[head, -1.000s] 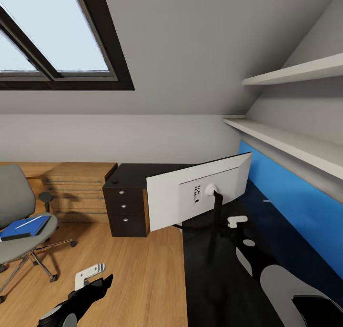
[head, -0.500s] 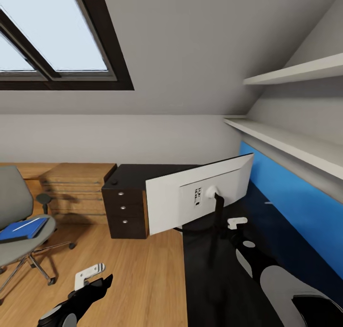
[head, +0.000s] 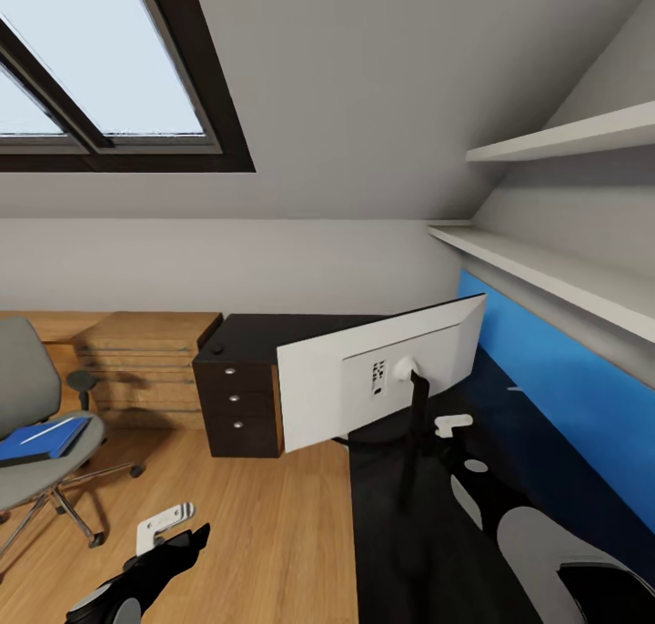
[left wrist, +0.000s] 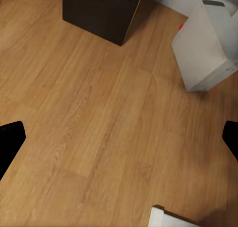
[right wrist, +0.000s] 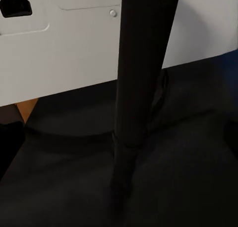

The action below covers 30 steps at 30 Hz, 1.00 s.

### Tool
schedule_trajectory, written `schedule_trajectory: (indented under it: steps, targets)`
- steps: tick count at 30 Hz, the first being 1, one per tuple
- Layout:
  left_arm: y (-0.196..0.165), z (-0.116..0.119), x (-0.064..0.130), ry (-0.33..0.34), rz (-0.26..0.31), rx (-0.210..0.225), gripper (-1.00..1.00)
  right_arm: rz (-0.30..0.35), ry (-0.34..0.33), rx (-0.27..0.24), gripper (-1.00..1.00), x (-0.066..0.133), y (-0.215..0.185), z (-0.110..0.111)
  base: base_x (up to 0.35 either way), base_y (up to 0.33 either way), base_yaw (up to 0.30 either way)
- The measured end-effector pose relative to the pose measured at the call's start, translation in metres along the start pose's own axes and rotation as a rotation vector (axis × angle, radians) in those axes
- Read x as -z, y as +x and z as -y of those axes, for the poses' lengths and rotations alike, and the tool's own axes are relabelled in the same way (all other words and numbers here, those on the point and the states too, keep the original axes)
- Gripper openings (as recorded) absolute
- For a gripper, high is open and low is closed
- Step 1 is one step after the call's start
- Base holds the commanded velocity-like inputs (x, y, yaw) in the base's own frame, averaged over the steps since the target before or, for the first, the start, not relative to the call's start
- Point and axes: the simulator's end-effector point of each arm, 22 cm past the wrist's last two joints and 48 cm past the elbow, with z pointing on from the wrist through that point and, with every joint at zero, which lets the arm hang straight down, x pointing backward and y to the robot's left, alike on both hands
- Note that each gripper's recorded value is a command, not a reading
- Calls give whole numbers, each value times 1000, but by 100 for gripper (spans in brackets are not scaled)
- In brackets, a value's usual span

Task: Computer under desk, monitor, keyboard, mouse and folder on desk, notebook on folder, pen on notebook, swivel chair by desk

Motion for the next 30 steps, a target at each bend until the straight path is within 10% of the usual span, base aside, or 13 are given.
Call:
schedule_trajectory:
  steps: [30]
  targets:
    - [-9, 4, 4, 9, 21, 4, 100, 94, 22, 4, 100, 2, -17, 6, 18, -6, 0]
